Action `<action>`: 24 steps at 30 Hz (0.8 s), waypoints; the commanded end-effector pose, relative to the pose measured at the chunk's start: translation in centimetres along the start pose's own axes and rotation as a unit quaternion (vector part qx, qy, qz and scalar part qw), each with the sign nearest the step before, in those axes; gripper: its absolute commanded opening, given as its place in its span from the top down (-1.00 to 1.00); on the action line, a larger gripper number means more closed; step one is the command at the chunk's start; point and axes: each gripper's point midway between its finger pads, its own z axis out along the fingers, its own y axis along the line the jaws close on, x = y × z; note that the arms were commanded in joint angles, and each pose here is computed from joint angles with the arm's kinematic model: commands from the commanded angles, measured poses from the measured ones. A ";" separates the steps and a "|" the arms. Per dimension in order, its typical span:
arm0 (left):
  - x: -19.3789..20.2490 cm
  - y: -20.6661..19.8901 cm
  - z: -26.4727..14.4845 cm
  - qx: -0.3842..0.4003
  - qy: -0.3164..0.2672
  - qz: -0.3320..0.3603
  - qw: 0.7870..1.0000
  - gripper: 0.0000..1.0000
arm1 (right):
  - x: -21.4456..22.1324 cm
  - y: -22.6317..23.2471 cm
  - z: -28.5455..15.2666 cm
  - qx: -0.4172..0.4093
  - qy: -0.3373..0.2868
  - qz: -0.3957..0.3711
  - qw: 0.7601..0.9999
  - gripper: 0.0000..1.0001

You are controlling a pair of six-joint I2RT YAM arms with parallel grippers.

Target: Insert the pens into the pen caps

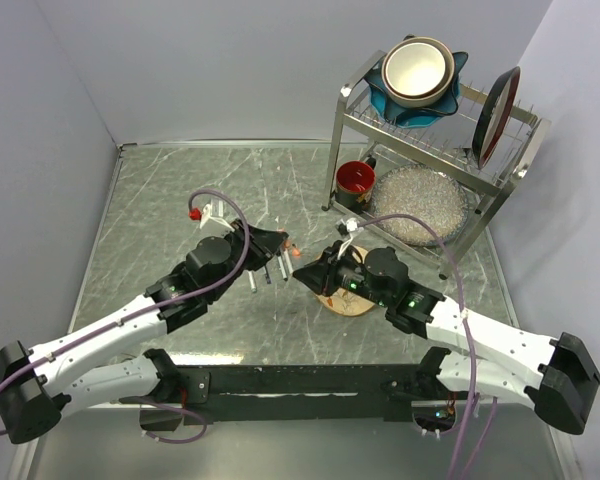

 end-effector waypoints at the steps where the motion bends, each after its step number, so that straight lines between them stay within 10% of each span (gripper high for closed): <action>1: -1.6 -0.8 -0.8 0.007 -0.032 -0.016 0.999 0.98 | -2.1 1.7 0.5 -0.010 -0.025 -0.010 1.000 1.00; 24: -1.2 0.2 -1.3 -0.006 -0.026 0.002 1.000 0.98 | -2.3 3.3 1.7 -0.033 -0.015 -0.011 0.999 1.00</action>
